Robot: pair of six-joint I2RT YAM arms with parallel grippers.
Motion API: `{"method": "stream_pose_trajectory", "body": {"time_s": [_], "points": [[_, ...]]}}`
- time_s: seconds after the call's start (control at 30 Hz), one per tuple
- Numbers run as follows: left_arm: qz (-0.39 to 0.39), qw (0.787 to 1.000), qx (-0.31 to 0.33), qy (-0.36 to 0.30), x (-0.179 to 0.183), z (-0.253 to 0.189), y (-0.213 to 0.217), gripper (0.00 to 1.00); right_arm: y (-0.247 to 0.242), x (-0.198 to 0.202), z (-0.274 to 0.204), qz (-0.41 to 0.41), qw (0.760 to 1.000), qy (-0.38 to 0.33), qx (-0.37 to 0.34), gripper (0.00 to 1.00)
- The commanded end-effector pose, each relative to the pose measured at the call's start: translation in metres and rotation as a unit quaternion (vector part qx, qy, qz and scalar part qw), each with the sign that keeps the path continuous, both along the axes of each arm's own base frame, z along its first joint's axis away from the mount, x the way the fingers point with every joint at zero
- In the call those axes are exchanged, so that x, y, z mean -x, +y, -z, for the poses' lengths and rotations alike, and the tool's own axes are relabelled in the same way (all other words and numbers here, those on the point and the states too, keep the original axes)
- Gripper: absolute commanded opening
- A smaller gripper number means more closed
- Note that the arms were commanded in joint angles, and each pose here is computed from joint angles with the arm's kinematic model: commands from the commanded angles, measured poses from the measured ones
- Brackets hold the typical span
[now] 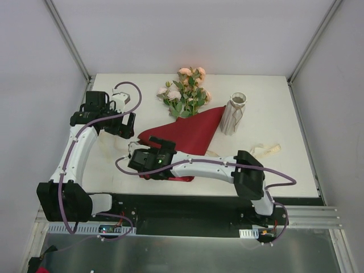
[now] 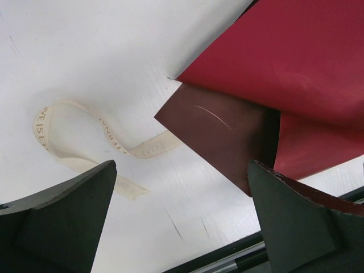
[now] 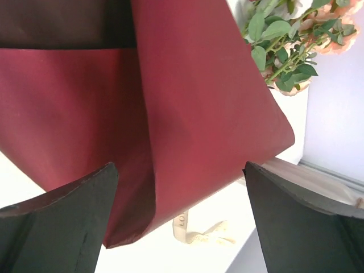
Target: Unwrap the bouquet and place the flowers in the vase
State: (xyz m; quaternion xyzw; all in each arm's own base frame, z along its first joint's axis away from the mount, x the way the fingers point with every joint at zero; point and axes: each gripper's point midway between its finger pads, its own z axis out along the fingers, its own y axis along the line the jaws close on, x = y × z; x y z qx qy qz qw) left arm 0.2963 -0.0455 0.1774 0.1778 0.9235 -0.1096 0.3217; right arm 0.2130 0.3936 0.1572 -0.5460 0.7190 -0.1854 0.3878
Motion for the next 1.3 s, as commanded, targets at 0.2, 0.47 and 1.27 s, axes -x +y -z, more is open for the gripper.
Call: {"method": "stream_pose_trajectory", "body": {"time_s": [0.2,0.47,1.27], "points": [[0.013,0.999,0.034,-0.003,0.006,-0.012,-0.002,0.99,-0.005,-0.022,0.020,-0.015,0.995,-0.016,0.095,0.96],[0.011,0.999,0.030,-0.001,0.004,-0.010,0.000,0.99,0.007,-0.051,0.033,-0.017,0.990,-0.068,0.122,0.96],[0.029,0.998,0.055,-0.004,0.009,-0.019,-0.009,0.99,-0.092,-0.070,-0.117,0.252,0.902,-0.328,-0.122,0.99]]}}
